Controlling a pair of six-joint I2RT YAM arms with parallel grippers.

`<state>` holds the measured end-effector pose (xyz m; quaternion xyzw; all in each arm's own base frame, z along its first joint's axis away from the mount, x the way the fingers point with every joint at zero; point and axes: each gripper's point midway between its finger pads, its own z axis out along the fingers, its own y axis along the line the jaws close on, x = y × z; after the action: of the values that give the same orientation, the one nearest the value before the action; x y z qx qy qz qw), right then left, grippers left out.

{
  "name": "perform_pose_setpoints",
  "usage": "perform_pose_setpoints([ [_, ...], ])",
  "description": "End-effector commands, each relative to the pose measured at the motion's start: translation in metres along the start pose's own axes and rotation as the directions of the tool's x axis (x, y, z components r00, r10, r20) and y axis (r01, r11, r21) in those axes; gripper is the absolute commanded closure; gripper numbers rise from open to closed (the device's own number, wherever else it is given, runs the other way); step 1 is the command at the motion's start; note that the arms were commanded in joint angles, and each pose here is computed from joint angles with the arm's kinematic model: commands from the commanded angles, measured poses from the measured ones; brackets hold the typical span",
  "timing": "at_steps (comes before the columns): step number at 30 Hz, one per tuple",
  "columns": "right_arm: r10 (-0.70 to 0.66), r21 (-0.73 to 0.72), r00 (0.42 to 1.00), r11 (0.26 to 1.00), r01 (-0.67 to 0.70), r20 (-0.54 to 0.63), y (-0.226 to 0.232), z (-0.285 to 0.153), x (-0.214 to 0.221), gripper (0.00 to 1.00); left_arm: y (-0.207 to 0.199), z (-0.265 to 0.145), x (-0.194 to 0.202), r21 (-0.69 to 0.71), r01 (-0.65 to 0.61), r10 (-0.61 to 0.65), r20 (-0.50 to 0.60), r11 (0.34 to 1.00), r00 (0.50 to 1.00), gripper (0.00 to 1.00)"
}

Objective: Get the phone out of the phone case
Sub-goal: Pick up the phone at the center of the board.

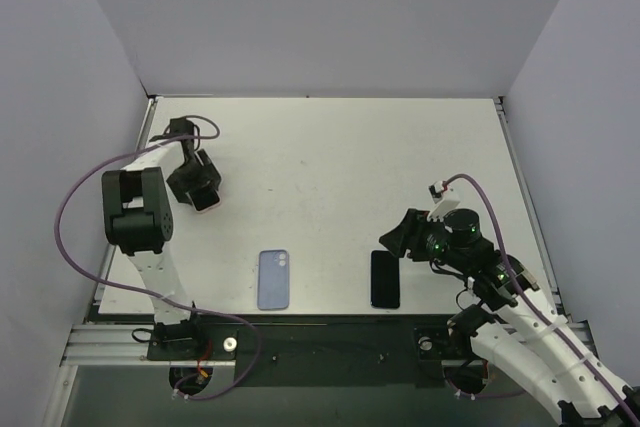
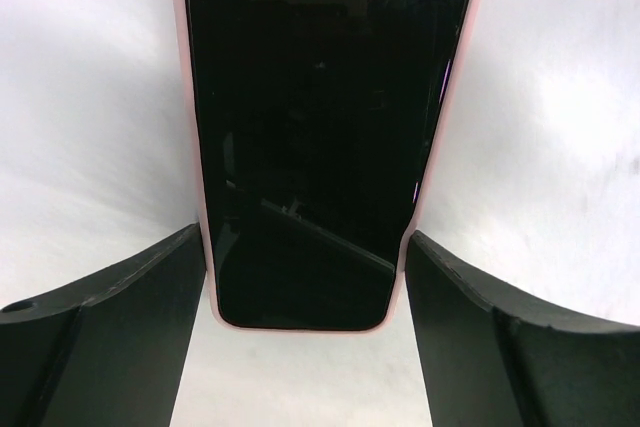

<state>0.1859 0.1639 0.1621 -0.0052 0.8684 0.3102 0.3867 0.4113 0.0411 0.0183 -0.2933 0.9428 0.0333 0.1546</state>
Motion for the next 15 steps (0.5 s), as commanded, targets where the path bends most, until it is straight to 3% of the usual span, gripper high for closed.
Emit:
perform_pose_setpoints([
  [1,0.002,-0.028,1.0,1.0,-0.001,0.025,0.007,0.003,-0.01,0.49,-0.03,-0.029,0.056,0.116,0.047,-0.036,-0.095,0.992,0.995,1.0],
  [7,0.033,-0.046,0.999,0.998,-0.033,-0.009,0.012,0.018,-0.008,0.5,-0.101,-0.073,0.085,0.366,0.099,-0.041,-0.163,0.925,0.986,1.0],
  [11,0.09,-0.063,0.996,0.994,-0.092,-0.028,0.02,0.035,-0.012,0.5,-0.142,-0.113,0.094,0.531,0.161,-0.07,-0.188,0.832,0.98,1.0],
  [15,0.125,-0.057,0.992,0.99,-0.127,-0.029,0.024,0.048,-0.02,0.5,-0.176,-0.151,0.106,0.644,0.122,-0.012,-0.173,0.755,0.985,1.0],
])
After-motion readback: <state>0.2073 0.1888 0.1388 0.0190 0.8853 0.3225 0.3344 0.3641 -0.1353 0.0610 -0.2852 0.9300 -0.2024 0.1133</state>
